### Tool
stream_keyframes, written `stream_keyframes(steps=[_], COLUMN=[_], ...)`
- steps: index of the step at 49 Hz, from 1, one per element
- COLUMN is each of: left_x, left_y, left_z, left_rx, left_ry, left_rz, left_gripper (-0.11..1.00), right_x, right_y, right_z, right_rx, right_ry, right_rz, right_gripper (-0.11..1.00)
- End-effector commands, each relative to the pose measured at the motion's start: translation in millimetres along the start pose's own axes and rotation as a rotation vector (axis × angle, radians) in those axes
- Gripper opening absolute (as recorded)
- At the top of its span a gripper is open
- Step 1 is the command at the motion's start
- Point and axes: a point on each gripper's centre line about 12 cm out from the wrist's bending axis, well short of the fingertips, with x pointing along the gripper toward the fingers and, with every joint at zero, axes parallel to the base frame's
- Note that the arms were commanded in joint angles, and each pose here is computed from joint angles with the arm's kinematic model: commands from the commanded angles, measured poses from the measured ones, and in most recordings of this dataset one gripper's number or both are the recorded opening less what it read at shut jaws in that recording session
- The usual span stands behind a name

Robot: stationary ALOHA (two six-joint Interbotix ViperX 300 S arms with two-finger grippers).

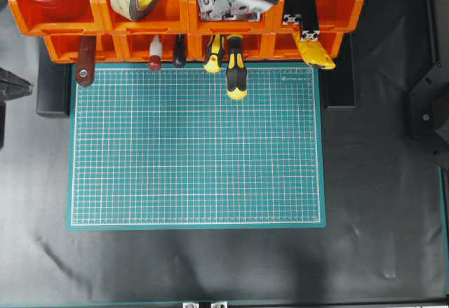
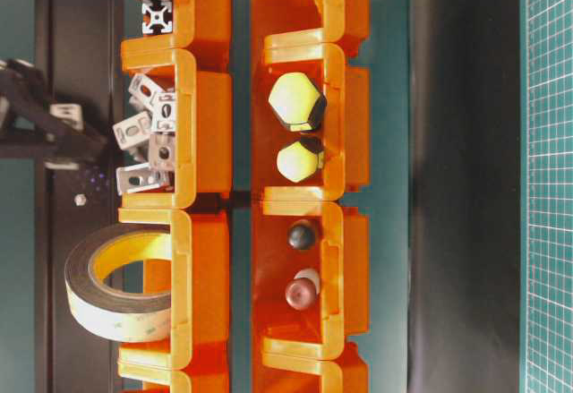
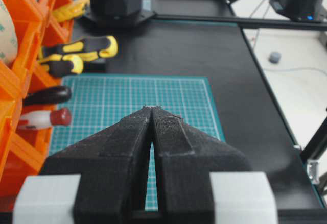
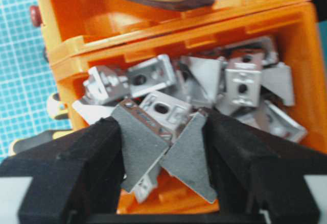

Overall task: Pick corner brachets from container rack with right arm.
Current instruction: 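Lift the bracket out and swing the right arm over the mat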

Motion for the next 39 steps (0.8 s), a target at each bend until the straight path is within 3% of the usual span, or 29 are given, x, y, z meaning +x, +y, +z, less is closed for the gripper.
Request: stream_keyframes(steps=[1, 19, 30, 39], left_x=[0, -1, -5, -8], left_y=[-1, -1, -1, -1], left_z=[7, 8, 12, 13], left_rx=[0.002, 0.001, 0.004, 0.006], left_ry=[-0.021, -0.026, -0.043, -0.047], left_rz=[-0.003, -0.003, -0.004, -0.005], left_gripper=[0.0, 0.0, 0.0, 0.0], right_x=[-30, -71, -108, -110], right_y=[0, 29, 76, 118], right_z=[3, -3, -24, -49], right_rx=[-0.001, -0.043, -0.118, -0.202], right_ry=[-0.06, -0.134, -0.188, -0.163], right_rz=[-0.011, 0.028, 0.088, 0.13], right_gripper=[0.41, 0.41, 0.41, 0.41])
